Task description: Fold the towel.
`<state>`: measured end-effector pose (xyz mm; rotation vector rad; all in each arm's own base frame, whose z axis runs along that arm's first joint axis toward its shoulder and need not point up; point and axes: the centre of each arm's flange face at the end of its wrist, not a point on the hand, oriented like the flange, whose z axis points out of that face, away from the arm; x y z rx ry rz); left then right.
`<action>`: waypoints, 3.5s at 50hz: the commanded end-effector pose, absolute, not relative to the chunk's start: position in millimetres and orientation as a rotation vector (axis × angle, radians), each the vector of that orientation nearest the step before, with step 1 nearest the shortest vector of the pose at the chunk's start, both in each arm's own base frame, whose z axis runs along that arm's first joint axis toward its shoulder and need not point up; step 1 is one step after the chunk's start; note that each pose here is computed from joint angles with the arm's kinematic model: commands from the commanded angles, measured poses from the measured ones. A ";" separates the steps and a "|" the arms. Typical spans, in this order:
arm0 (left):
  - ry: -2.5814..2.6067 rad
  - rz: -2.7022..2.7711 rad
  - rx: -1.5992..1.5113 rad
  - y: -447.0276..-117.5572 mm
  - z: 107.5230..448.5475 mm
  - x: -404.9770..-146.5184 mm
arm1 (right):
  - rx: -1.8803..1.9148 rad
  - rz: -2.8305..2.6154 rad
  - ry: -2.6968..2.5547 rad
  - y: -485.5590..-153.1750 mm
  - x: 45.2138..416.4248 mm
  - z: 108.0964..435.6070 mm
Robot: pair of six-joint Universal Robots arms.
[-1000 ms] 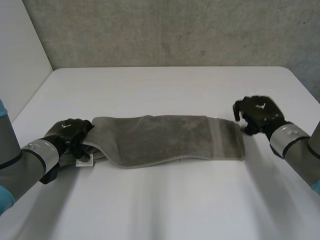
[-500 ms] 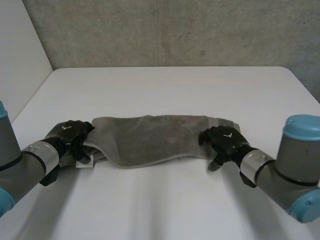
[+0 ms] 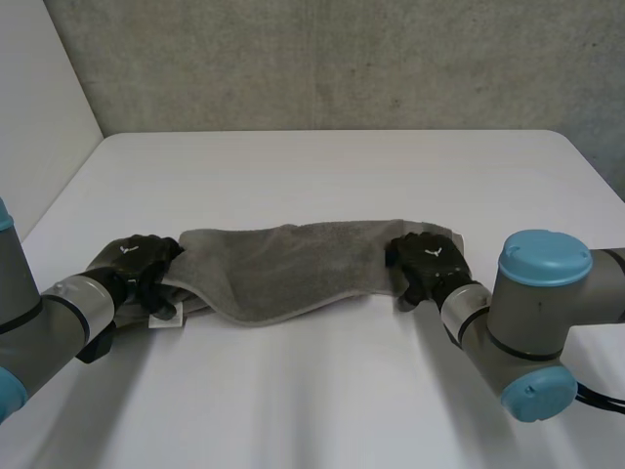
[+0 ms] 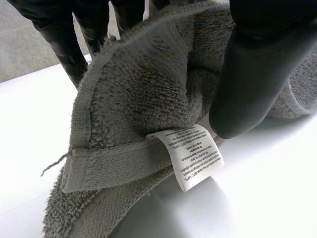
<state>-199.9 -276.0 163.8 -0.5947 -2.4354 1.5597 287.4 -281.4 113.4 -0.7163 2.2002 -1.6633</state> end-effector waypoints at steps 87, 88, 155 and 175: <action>-2.280 1.585 -0.584 -255.7 186.9 -213.7 | -1.112 -1.586 2.294 -246.3 255.6 149.4; -2.280 1.585 -0.584 -255.7 186.9 -213.7 | -1.109 -1.602 2.289 -246.2 254.5 151.1; -1.869 2.080 -0.494 -242.9 381.0 -199.9 | -1.239 -1.908 2.196 -275.5 197.3 390.0; -2.342 1.602 -0.689 -342.4 278.0 -219.5 | -1.518 -1.881 2.197 -340.7 257.9 311.0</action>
